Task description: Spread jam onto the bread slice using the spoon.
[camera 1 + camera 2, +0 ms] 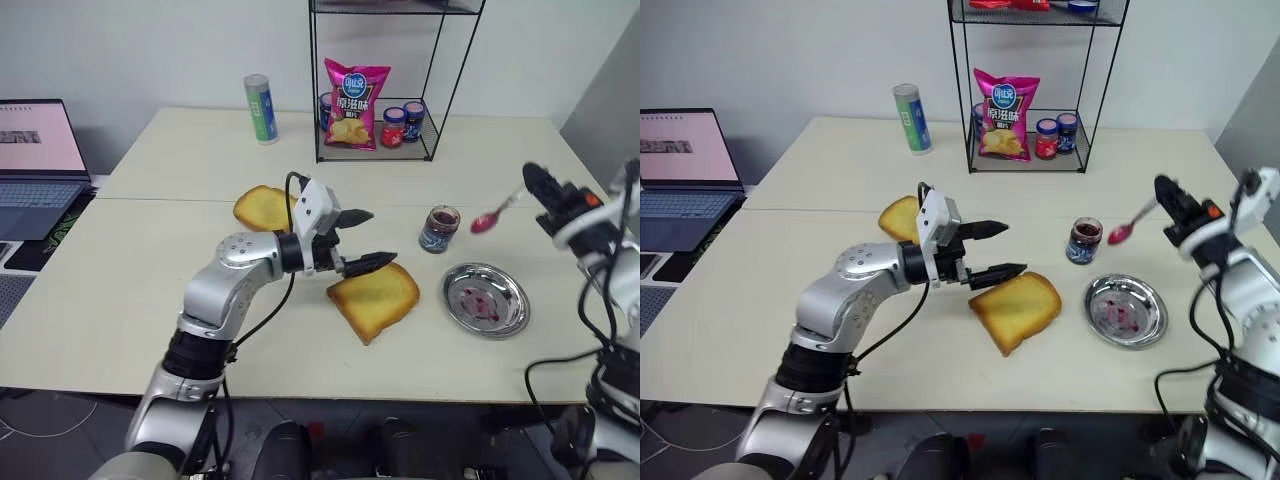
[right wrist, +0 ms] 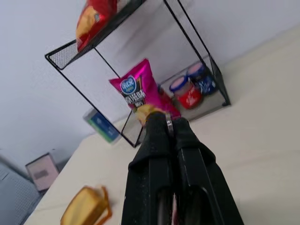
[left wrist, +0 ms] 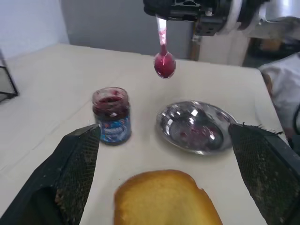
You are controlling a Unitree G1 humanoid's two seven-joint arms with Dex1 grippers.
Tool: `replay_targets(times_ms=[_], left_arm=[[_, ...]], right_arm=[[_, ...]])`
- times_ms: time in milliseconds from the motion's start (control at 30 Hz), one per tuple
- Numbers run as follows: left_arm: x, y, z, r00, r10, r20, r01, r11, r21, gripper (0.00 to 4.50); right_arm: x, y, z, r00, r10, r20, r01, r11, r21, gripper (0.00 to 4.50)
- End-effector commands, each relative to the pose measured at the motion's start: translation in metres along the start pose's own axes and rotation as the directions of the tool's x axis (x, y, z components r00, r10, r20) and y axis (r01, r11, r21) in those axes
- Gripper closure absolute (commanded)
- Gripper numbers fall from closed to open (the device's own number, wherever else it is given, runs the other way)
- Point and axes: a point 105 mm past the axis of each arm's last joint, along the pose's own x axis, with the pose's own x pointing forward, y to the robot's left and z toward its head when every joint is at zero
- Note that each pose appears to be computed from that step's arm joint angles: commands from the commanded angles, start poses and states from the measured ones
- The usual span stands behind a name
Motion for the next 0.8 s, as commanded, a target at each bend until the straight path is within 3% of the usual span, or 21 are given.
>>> replay_targets(times_ms=[33,300,800], left_arm=[[0.003,0.008,0.022,0.995,0.051,0.088,-0.053,0.998,0.017,0.00],[0.002,0.006,0.021,0.995,0.063,0.078,-0.066,0.997,0.036,0.00],[-0.001,0.000,0.020,0.996,0.059,0.062,-0.062,0.997,0.054,0.00]], right_arm=[[0.016,0.005,0.012,0.997,-0.028,0.067,0.033,0.997,-0.071,4.48],[0.033,0.002,-0.014,0.999,-0.050,0.014,0.052,0.965,-0.257,4.48],[0.040,0.008,-0.049,0.999,-0.009,-0.042,-0.012,0.886,-0.463,4.48]])
